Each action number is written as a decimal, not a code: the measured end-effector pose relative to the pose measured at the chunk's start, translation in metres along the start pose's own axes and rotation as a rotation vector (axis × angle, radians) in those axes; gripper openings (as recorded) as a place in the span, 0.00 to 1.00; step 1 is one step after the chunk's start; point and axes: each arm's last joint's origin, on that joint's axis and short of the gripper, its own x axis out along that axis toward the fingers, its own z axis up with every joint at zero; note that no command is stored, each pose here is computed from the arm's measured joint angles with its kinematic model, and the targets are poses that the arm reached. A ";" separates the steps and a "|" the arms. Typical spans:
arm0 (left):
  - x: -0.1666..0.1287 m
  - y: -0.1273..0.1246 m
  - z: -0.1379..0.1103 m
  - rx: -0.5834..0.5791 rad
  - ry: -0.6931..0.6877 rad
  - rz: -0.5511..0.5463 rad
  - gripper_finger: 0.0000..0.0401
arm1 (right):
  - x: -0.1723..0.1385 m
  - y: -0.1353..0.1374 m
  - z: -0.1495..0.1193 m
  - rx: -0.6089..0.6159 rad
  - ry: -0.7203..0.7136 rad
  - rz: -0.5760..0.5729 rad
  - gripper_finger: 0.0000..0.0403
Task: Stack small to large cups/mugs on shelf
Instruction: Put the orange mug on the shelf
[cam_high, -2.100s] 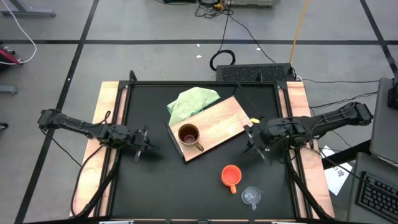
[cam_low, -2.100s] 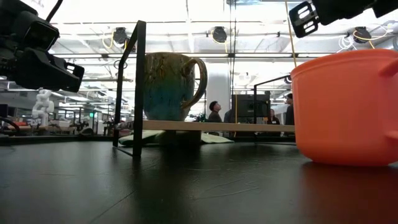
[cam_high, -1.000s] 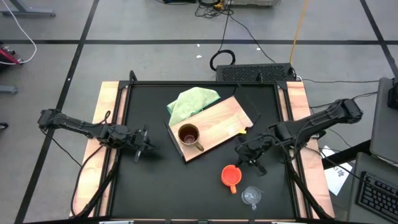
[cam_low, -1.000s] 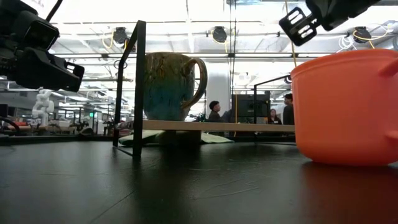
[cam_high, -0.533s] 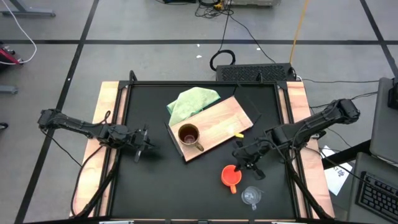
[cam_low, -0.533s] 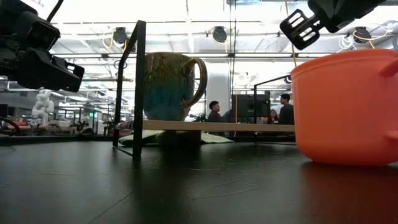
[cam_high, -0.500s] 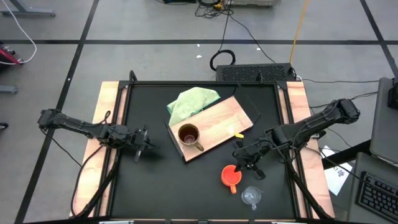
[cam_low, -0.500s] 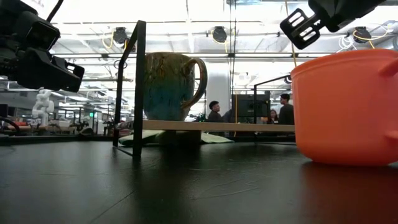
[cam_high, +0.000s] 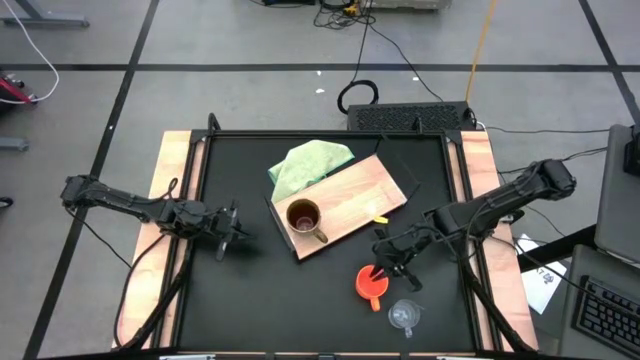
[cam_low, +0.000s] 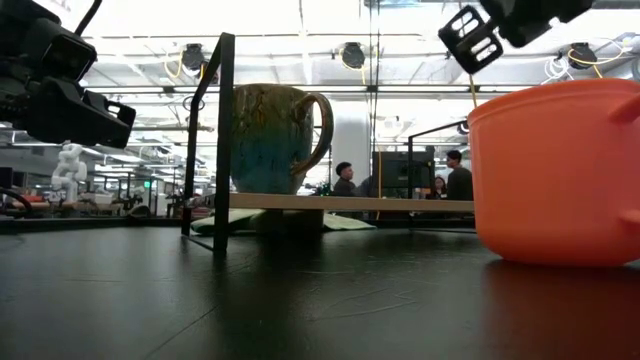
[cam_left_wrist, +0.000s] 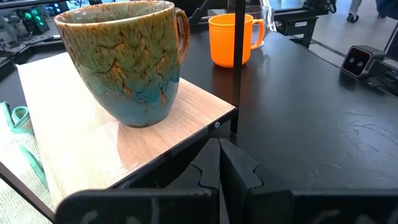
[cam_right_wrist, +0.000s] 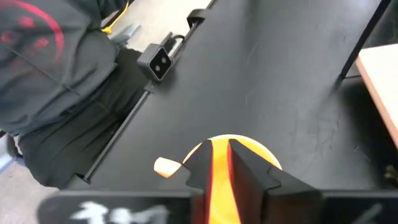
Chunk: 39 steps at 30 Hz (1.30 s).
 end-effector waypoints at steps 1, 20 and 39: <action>0.000 0.000 0.000 0.001 0.001 0.000 0.01 | 0.003 -0.001 -0.001 0.007 0.008 -0.001 0.15; 0.000 0.000 0.000 0.008 0.000 0.000 0.01 | 0.020 -0.013 -0.011 0.064 0.095 -0.084 0.41; 0.000 0.000 -0.001 0.013 0.006 0.000 0.01 | 0.025 -0.023 -0.017 0.094 0.148 -0.126 0.41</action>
